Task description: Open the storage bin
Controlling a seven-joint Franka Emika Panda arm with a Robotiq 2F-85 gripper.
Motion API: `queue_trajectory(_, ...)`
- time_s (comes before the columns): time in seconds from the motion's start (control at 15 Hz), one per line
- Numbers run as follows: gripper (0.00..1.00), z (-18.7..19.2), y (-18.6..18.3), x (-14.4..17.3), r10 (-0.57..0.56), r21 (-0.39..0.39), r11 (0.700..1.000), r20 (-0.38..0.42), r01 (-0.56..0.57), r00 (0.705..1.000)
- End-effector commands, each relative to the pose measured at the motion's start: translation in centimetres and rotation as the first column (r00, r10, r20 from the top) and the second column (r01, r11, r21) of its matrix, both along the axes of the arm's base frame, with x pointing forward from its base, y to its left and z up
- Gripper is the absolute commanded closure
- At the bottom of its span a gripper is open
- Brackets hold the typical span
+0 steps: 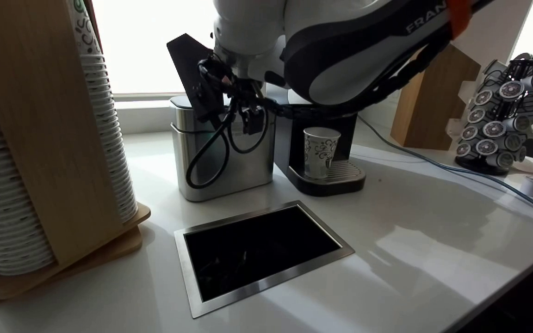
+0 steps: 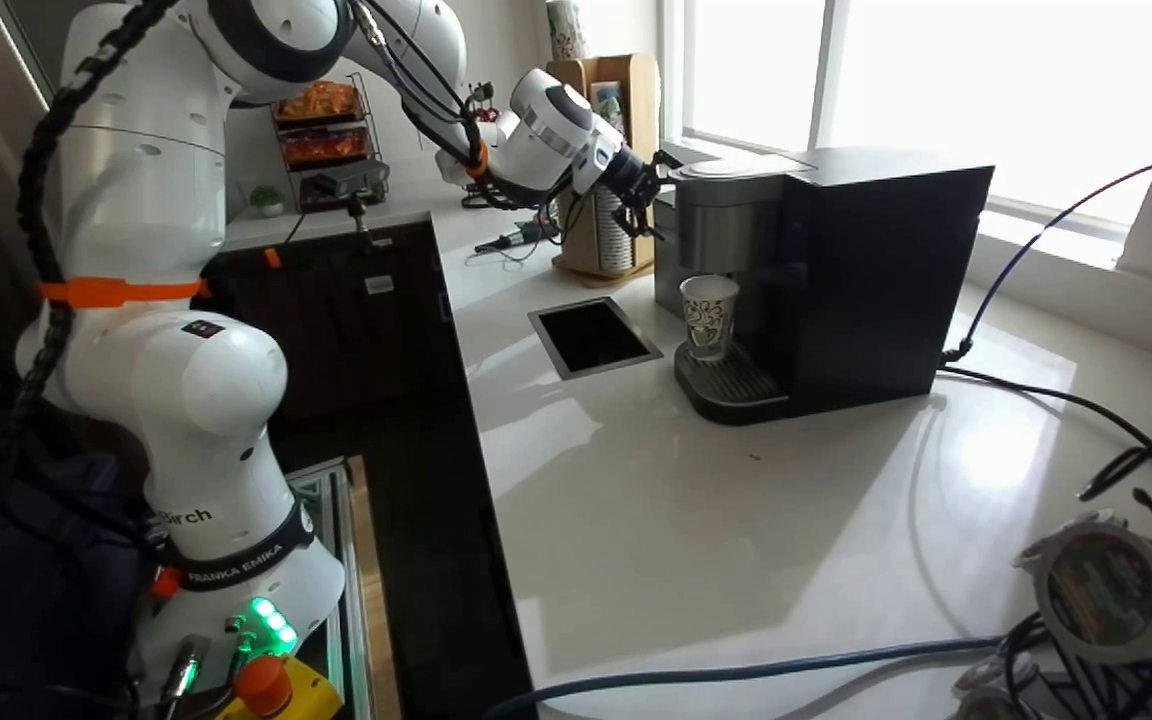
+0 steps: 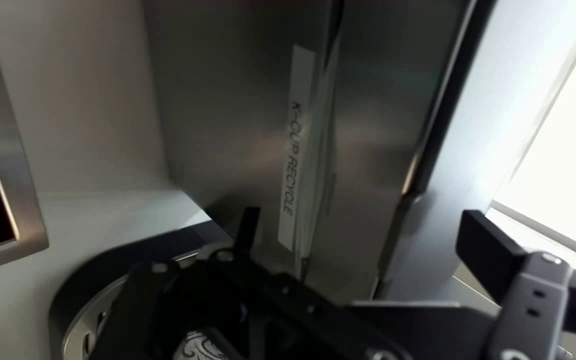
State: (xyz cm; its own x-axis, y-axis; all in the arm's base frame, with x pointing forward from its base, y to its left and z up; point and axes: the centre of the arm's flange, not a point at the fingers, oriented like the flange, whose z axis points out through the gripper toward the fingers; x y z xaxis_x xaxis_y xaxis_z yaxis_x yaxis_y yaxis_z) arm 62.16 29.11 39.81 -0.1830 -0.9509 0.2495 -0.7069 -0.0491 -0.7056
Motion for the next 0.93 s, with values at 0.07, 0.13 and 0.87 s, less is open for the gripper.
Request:
queue_trajectory(0.07, 0.00, 0.2, -0.6, 0.4, 0.005, -0.039, 0.999, 0.028, -0.004, 1.000)
queue_trajectory(0.13, 0.00, 0.5, -1.1, 0.5, 0.001, -0.060, 0.998, 0.039, 0.001, 0.999)
queue_trajectory(0.87, 0.00, 3.1, -0.9, 3.1, 0.057, -0.078, 0.996, 0.105, -0.049, 0.993)
